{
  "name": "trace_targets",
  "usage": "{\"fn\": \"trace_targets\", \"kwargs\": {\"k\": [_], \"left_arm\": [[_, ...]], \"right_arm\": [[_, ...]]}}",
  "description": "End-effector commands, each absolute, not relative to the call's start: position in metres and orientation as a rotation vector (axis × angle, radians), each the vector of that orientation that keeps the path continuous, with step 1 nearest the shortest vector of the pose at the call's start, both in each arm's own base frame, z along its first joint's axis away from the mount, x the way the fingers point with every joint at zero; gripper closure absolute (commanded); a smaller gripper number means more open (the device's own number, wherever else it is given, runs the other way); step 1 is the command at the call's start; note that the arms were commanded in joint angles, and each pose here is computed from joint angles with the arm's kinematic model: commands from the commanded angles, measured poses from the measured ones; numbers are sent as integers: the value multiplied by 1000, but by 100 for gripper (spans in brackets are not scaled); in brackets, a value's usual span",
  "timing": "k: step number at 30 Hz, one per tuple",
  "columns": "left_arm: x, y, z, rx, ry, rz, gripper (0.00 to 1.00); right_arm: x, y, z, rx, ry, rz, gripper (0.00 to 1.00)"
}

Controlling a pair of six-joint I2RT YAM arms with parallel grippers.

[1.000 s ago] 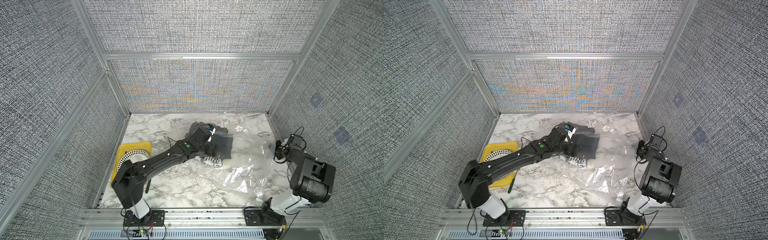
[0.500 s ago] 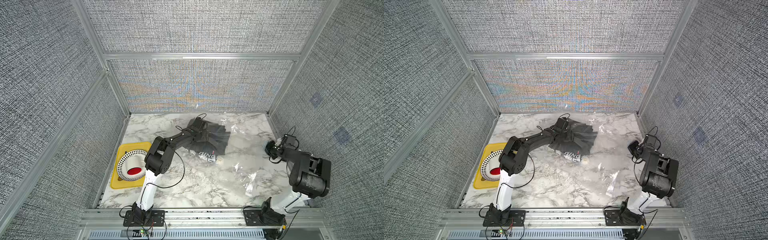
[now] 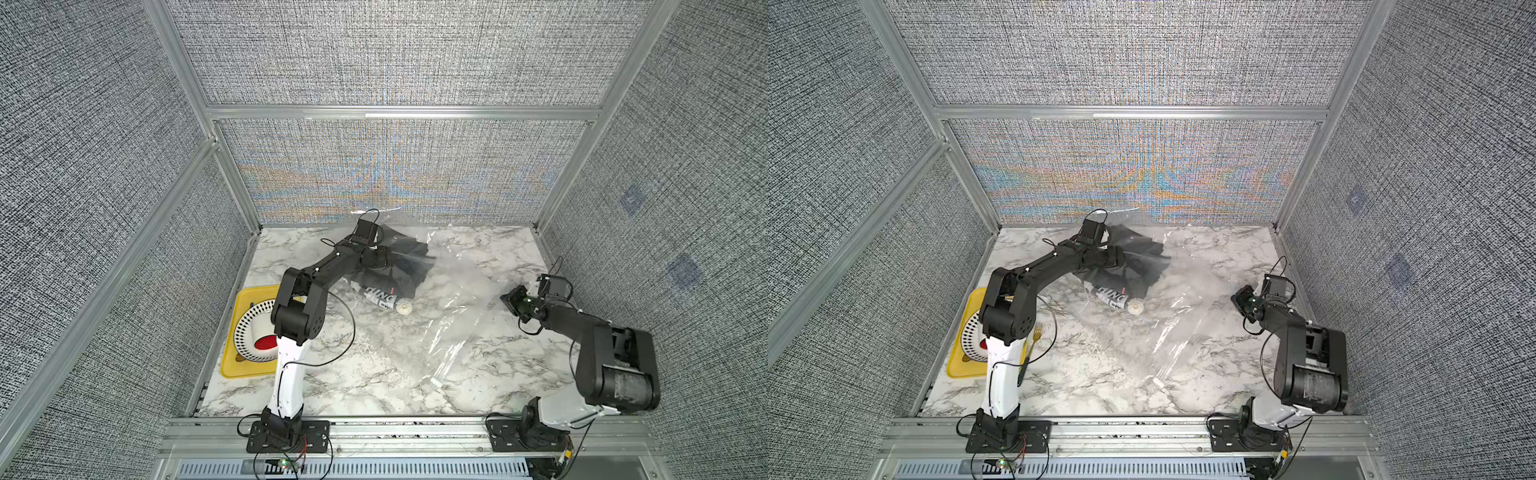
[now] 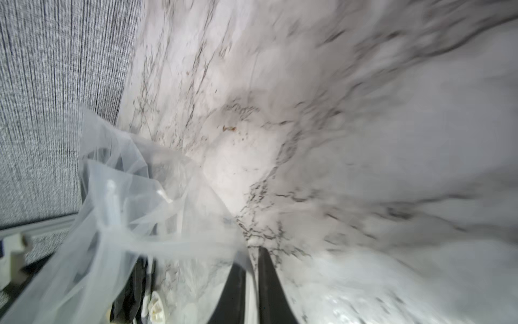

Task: Place the folded shirt into the vacuum bag
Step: Adjust the vacuum bag at the center of the board.

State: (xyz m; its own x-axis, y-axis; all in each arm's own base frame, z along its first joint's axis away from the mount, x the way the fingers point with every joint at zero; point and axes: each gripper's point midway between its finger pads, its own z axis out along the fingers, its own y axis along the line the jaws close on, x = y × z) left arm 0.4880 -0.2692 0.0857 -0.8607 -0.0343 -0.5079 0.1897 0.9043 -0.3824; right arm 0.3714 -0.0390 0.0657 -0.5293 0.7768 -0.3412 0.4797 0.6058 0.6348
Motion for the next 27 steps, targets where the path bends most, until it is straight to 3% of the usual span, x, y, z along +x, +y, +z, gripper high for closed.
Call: {"fn": "trace_targets", "kwargs": {"k": [1, 3, 4, 9, 14, 17, 22, 27], "left_arm": [[452, -284, 105, 148, 2562, -716, 14], [429, -295, 123, 212, 2535, -721, 12], [419, -302, 130, 245, 2528, -711, 12], [382, -334, 149, 353, 2495, -758, 10], [373, -349, 133, 405, 2544, -777, 11], [350, -364, 126, 463, 2561, -850, 11], [288, -380, 107, 586, 2609, -903, 11], [245, -364, 66, 583, 2694, -842, 9]], "right_arm": [[343, -77, 61, 1060, 2230, 394, 36], [331, -87, 66, 1074, 2220, 342, 8], [328, -89, 71, 1063, 2208, 336, 2], [332, -74, 129, 890, 2113, 413, 2], [351, -16, 232, 488, 1931, 572, 2], [373, 12, 262, 342, 1933, 681, 2], [408, 56, 239, 175, 2089, 958, 8], [411, 84, 150, 143, 2322, 1009, 12]]}}
